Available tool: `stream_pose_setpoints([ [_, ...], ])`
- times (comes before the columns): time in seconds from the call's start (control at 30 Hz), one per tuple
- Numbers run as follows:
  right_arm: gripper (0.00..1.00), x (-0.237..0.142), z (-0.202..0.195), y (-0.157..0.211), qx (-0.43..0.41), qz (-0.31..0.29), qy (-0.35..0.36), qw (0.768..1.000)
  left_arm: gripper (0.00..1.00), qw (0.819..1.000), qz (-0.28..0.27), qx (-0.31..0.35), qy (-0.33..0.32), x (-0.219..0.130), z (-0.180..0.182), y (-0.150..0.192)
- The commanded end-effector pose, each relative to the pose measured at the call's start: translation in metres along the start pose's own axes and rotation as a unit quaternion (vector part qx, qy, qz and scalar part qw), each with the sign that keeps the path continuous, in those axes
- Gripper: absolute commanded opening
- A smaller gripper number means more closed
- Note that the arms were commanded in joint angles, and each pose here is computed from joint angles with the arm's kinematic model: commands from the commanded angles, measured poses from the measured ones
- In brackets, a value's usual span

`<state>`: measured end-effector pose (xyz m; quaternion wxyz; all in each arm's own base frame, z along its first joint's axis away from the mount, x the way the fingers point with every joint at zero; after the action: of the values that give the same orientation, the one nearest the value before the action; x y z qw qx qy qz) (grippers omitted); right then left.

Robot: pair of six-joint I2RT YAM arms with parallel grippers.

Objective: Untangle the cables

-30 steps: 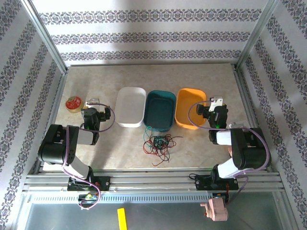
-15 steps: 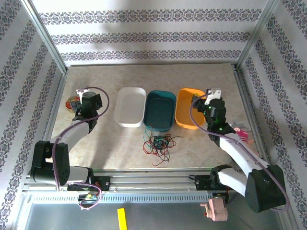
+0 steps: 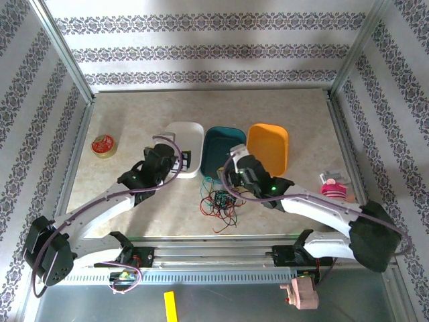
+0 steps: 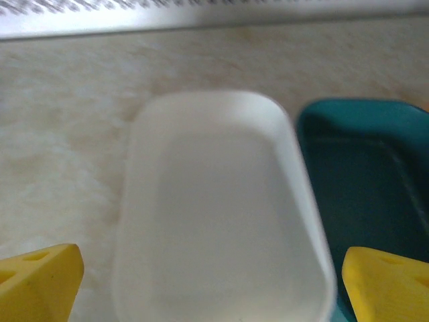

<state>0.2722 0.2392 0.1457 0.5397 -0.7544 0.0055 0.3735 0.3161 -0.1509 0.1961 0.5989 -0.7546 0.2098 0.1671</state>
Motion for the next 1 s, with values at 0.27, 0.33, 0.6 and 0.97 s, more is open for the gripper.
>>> stream_pose_setpoints([
  [0.27, 0.81, 0.01, 0.037, 0.012, -0.04, 0.039, -0.037, 0.998, 0.99, 0.99, 0.101, 0.059, 0.074, -0.016, -0.038, 0.062],
  [0.33, 0.81, 0.01, 0.036, 0.016, -0.041, 0.043, -0.035, 0.998, 0.99, 0.989, 0.11, 0.067, 0.075, -0.016, -0.04, 0.069],
  [0.6, 0.81, 0.01, 0.034, 0.026, -0.047, 0.055, -0.031, 0.997, 0.99, 0.977, 0.149, 0.106, 0.112, -0.021, -0.064, 0.093],
  [0.97, 0.81, 0.004, 0.036, 0.029, -0.058, 0.061, -0.044, 0.996, 0.99, 0.976, 0.152, 0.106, 0.117, -0.017, -0.075, 0.101],
])
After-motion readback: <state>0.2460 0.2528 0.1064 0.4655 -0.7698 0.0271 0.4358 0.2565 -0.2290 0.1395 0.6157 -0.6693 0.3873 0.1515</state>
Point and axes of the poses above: each hand's point on the last joint's axis, 136 mm out from that joint toward the fingers, its own x axis out along the fingers, its own z axis along the line the jaws close on, y = z × x, the point moved 1 cm from there along -x, back along the fingers, and after that the axes turned 12 degrees about -x, right-handed, at the moved point
